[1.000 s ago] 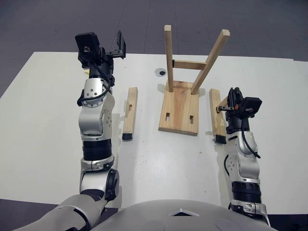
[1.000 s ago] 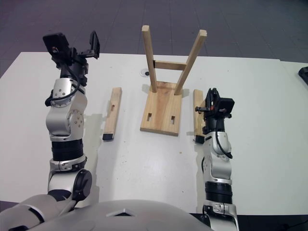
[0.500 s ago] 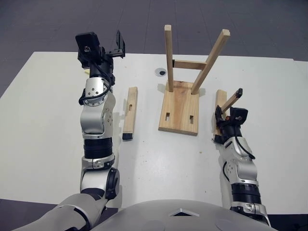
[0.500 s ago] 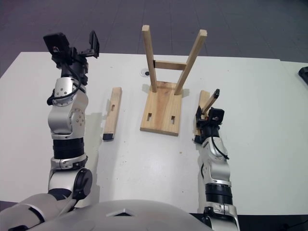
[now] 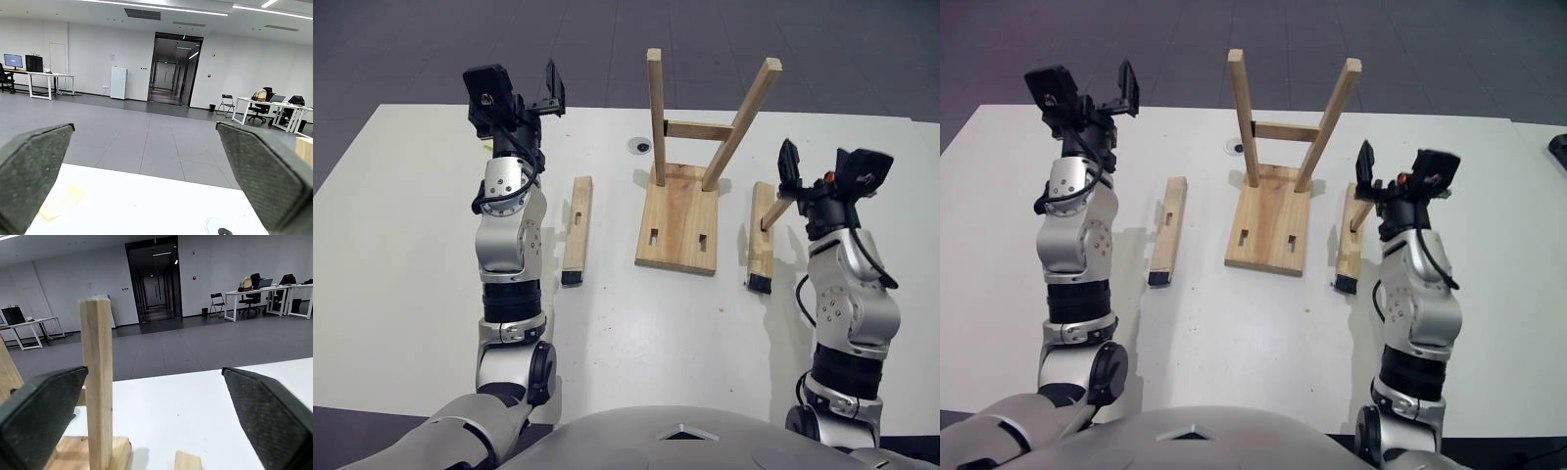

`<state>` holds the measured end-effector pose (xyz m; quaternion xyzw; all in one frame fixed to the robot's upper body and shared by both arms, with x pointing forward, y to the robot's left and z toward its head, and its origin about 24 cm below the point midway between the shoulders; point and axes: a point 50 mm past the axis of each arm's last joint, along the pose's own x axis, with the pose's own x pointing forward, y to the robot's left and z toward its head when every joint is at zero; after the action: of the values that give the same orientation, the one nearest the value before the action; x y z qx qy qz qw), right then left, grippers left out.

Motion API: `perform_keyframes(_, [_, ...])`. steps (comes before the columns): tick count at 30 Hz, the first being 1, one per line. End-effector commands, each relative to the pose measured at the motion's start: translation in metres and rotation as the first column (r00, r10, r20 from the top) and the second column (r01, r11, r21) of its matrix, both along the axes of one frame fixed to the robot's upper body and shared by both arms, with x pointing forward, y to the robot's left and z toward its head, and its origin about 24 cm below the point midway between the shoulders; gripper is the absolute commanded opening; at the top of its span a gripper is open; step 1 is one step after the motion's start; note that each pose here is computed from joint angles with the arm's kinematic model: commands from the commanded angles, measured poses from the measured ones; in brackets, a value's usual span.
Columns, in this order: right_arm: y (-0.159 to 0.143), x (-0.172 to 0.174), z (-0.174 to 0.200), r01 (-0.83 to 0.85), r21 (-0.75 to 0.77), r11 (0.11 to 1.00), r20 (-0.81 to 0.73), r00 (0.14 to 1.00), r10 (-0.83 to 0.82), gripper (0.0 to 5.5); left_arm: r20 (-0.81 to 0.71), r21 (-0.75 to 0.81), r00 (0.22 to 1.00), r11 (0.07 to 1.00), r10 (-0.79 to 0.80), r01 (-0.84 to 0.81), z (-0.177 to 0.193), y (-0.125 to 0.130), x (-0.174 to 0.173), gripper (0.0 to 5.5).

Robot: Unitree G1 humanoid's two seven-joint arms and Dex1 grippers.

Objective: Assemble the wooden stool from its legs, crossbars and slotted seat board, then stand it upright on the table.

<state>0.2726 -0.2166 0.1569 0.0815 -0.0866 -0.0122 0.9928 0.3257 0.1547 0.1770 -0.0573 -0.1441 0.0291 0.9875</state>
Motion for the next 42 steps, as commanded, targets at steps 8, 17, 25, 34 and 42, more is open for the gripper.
perform_keyframes(8, [-0.004,0.025,0.096,-0.015,-0.072,0.997,0.285,0.958,0.034,5.39,0.02,-0.031,1.0,0.999,0.015,-0.014,0.003,-0.002,0.004,5.4])
perform_keyframes(17, [0.005,0.024,-0.026,-0.007,-0.115,0.993,-0.161,0.987,-0.012,5.39,0.007,-0.025,1.0,0.999,0.021,-0.021,-0.001,-0.001,0.005,5.4])
perform_keyframes(25, [0.011,0.018,-0.069,-0.005,-0.173,0.985,-0.292,0.955,-0.046,5.39,-0.021,-0.015,1.0,1.0,0.009,-0.01,-0.007,-0.002,0.007,5.4])
perform_keyframes(34, [0.013,0.005,0.001,0.011,-0.126,0.992,0.03,1.0,-0.007,5.39,-0.022,-0.029,1.0,0.999,0.022,-0.022,-0.009,-0.001,0.008,5.4])
perform_keyframes(42, [0.024,-0.031,0.005,-0.031,-0.147,0.989,-0.02,0.999,0.029,5.39,-0.001,-0.037,0.997,0.996,0.078,-0.078,-0.007,0.007,-0.002,5.4])
